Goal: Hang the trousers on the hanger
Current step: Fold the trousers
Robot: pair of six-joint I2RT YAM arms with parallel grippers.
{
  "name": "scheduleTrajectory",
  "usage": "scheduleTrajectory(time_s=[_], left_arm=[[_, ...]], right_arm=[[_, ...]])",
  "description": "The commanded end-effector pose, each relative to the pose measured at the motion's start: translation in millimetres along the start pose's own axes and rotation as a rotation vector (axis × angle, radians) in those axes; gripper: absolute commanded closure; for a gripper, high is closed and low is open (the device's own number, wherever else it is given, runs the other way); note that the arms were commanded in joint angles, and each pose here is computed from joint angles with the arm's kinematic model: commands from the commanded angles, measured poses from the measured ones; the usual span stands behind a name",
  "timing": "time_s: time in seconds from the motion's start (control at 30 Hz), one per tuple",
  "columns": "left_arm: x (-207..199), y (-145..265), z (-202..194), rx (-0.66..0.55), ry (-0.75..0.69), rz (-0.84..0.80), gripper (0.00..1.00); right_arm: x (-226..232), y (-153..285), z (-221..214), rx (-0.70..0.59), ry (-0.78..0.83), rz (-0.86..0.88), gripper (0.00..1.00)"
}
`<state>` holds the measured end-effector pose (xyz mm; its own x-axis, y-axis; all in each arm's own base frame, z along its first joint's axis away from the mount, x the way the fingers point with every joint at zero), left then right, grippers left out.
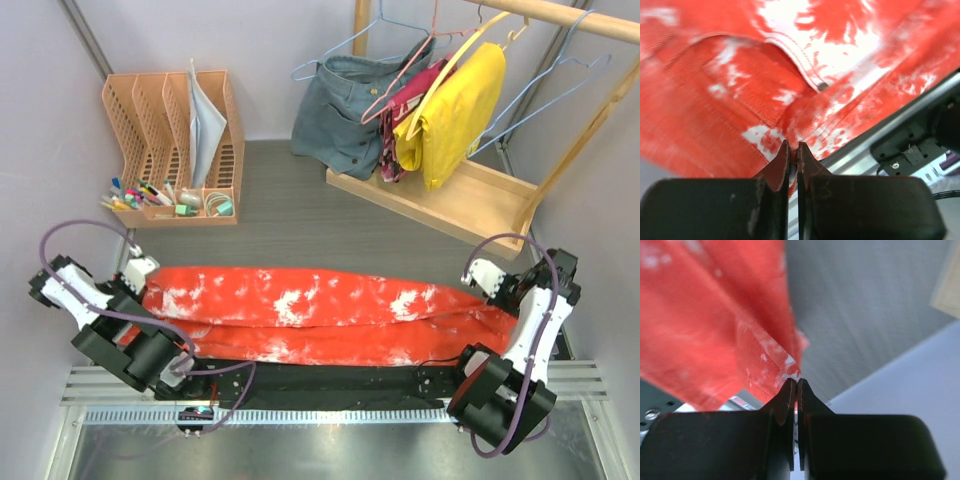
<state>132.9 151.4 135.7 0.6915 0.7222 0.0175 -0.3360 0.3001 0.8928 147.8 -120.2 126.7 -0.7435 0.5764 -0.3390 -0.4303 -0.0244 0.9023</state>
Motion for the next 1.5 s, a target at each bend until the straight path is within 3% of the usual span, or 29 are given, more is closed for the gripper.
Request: scheduleTrajectory(time_s=[0.0,0.17,0.27,0.43,0.73,1.07,1.17,1.47], left_arm=[[1,-21,-37,0.134,-0.073,-0.022,1.0],[-1,-38,-44,0.176,-0.016,-0.024,1.0],[-4,-49,-47,0.23,0.037,-0.042,1.0],[5,-74,-49,0.315,0.121,-0.043,1.0],[46,-86,-8,0.292,0.342,-0.05,1.0],[103,-86,18,0.297,0.45,0.087,1.0],[116,-74,36,0.25,0.467,0.075,1.0],[138,7,99,0.084,0.397,0.153,1.0]], right_arm=[[38,-3,-13,0.067,0.108,0.155,0.99],[74,-33,-34,0.148,0.174,0.248,0.99],[73,-53,-42,0.165,0.181,0.209,0.99],[35,-72,-43,0.16,0.223,0.065,0.99],[-53,-89,-22,0.185,0.067,0.072,0.99],[-80,-121,19,0.178,0.083,-0.008,0.99],[-97,-113,17,0.214,0.055,-0.036,0.99],[-153,-38,39,0.086,0.042,-0.16,0.99]])
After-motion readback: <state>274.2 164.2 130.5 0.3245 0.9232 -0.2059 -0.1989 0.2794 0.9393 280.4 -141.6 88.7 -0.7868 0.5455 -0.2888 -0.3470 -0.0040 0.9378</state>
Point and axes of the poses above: each gripper's point midway between its finger pads, its own y axis back along the fingers, its own x axis along the line the jaws close on, z = x × y, the point moved 4 cm from there along y, back along the fingers, and after that the axes turned 4 degrees about -y, right-handed, at the moved point
